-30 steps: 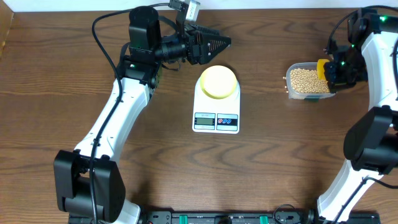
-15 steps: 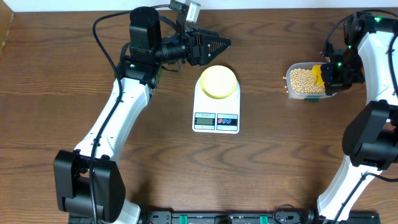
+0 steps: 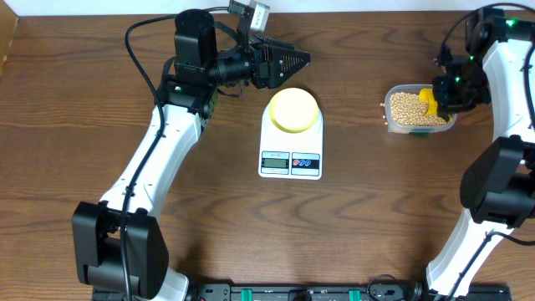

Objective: Scoop item into bowl and weigh 50g on scale
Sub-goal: 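Move the scoop with the right gripper into the soybean tub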

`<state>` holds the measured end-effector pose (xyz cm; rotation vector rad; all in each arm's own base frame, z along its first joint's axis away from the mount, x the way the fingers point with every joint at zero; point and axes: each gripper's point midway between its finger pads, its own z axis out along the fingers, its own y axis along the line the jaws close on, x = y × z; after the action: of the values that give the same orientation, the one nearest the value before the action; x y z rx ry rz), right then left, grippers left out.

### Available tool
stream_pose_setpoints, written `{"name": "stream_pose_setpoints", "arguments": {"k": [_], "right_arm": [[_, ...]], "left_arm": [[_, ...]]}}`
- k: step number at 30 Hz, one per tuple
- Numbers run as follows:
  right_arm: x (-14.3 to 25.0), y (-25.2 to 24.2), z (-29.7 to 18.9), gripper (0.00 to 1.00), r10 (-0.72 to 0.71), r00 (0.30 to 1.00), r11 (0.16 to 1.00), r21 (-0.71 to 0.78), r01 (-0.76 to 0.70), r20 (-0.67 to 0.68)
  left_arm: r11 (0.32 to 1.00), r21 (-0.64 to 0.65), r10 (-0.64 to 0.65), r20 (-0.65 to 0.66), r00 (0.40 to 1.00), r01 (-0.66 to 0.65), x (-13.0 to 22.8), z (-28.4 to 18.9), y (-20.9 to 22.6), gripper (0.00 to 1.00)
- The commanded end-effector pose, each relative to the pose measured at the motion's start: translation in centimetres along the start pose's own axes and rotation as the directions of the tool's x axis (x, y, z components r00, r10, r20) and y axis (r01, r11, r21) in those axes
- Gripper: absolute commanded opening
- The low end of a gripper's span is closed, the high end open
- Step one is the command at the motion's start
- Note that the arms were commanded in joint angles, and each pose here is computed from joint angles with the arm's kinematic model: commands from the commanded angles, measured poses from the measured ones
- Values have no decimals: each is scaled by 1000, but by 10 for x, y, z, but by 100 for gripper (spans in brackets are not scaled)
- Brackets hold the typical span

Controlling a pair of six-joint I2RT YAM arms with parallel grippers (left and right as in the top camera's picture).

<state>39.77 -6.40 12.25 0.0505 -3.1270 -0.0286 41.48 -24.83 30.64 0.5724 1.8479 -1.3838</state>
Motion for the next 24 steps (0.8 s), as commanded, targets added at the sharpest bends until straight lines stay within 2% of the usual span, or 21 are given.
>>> {"name": "stream_pose_setpoints", "arguments": {"k": [1, 2, 3, 4, 5, 6, 8, 10, 11, 14, 18, 20, 24], "right_arm": [[-1, 6, -6, 10, 16, 1000, 1000, -9, -16, 2], [2, 7, -6, 11, 16, 1000, 1000, -11, -16, -10], [6, 7, -6, 18, 17, 1000, 1000, -14, -17, -26], [11, 8, -6, 37, 18, 999, 1000, -17, -19, -45], [12, 8, -6, 43, 18, 999, 1000, -17, -19, -48], [12, 7, -6, 47, 18, 999, 1000, -14, -19, -50], [13, 3, -6, 49, 30, 998, 1000, 11, -29, -53], [16, -1, -6, 43, 63, 996, 997, 40, -61, -65], [18, -1, -6, 32, 73, 995, 997, 42, -70, -75], [25, 0, -7, 17, 88, 991, 996, 40, -84, -105], [33, 1, -8, 10, 88, 987, 996, 37, -84, -136], [30, 1, -8, 1, 88, 989, 996, 39, -84, -122], [13, -2, -6, 1, 87, 995, 995, 46, -85, -54]], "left_arm": [[1000, 6, 19, 2, 1000, -19, -2, -2, -5, 72], [1000, 6, 18, 1, 1000, -18, -2, -2, -5, 72], [1000, 3, 11, -3, 1000, -11, 0, -2, -4, 72], [1000, 2, 7, -7, 1000, -7, 1, -2, -4, 72], [1000, 1, 2, -10, 1000, -2, 2, -3, -3, 73], [1000, 0, -2, -12, 1000, 2, 2, -3, -3, 73], [1000, -3, -5, -16, 1000, 5, 4, -3, -2, 73], [1000, -2, 0, -17, 1000, 0, 4, -3, -2, 73], [1000, -2, 1, -17, 1000, -1, 4, -3, -2, 73], [1000, -2, 1, -17, 1000, -1, 4, -3, -2, 73], [1000, -3, 1, -16, 1000, -1, 4, -3, -2, 73], [1000, -3, 1, -16, 1000, -1, 4, -3, -2, 73], [1000, -3, 1, -16, 1000, -1, 4, -3, -2, 73]]}}
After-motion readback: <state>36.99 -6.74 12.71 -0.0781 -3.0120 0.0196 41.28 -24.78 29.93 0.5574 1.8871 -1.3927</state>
